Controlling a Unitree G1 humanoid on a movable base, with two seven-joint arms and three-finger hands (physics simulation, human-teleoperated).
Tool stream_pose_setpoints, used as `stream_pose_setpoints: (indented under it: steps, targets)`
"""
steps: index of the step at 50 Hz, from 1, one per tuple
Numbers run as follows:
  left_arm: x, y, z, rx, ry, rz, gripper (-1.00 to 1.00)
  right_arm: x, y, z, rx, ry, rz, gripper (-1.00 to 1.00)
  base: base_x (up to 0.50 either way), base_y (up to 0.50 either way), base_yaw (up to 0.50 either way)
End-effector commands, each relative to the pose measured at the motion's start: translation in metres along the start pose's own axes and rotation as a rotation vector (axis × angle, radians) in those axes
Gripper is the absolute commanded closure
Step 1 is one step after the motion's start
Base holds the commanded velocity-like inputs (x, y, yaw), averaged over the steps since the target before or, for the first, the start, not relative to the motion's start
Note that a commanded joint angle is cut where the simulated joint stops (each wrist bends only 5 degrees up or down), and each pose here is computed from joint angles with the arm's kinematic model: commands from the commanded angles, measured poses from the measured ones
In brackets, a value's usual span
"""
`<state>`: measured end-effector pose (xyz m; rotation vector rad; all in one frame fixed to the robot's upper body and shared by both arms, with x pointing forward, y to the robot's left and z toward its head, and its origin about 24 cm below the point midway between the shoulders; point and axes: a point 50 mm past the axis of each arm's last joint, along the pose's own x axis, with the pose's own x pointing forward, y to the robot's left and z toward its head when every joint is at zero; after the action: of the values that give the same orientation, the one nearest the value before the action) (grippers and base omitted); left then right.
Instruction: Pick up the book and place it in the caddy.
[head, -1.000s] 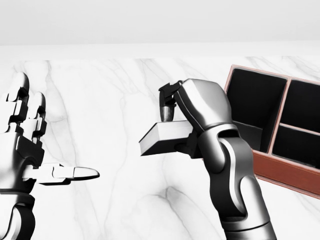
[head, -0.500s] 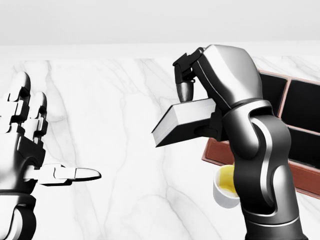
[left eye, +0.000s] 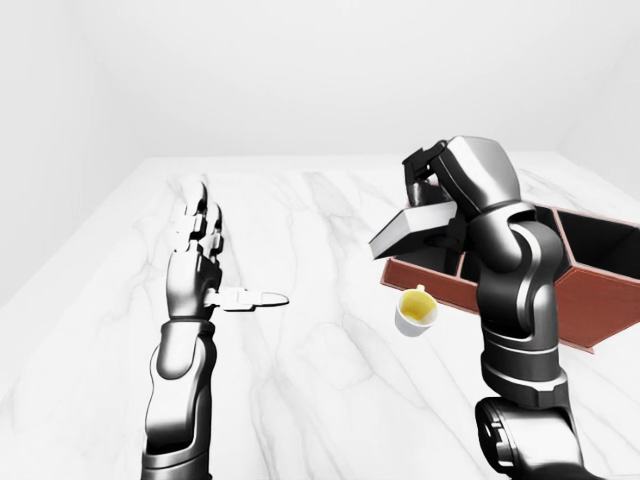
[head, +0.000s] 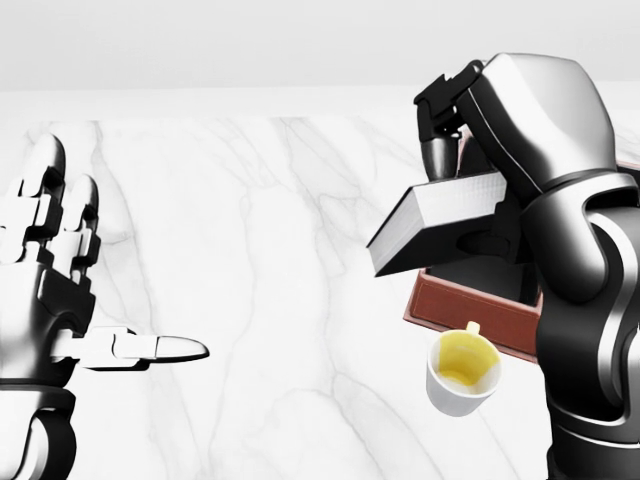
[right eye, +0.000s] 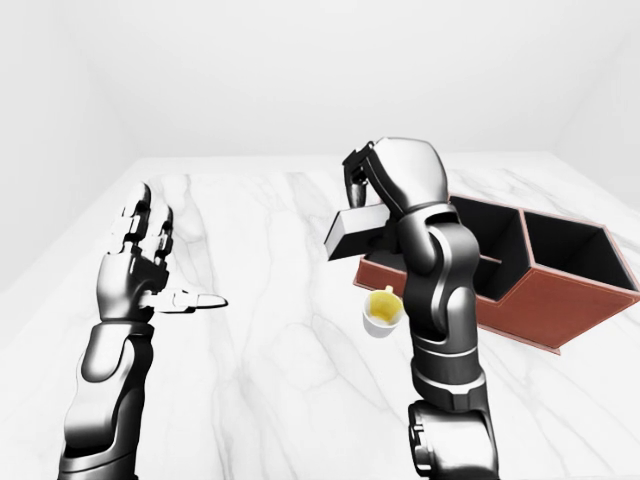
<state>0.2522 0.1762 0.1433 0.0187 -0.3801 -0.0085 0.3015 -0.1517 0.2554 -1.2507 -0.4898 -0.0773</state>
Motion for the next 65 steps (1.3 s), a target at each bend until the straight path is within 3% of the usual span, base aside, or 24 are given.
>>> stream_pose_setpoints:
  steps: [1, 20, 27, 50, 65]
  targets:
    - [0.0, -0.003, 0.002, 0.0, -0.01, -0.014, -1.0, -0.007, -0.015, -0.016, -0.066, 0.058, -0.049, 1.0, 0.0, 0.0, 0.0]
    - [-0.001, -0.003, 0.002, -0.014, -0.01, -0.024, -1.0, -0.016, -0.017, -0.037, -0.066, 0.111, -0.073, 1.0, 0.0, 0.0, 0.0]
    - [0.0, -0.003, -0.001, -0.017, 0.004, -0.021, -1.0, -0.01, -0.033, -0.047, -0.053, 0.121, -0.217, 1.0, 0.0, 0.0, 0.0]
    - [-0.001, -0.004, -0.004, -0.018, 0.017, -0.02, -1.0, -0.025, -0.016, -0.081, -0.121, 0.254, -0.101, 1.0, 0.0, 0.0, 0.0]
    - [0.0, -0.004, -0.009, -0.018, 0.037, -0.018, -1.0, -0.036, -0.01, -0.11, -0.07, 0.335, -0.122, 1.0, 0.0, 0.0, 0.0]
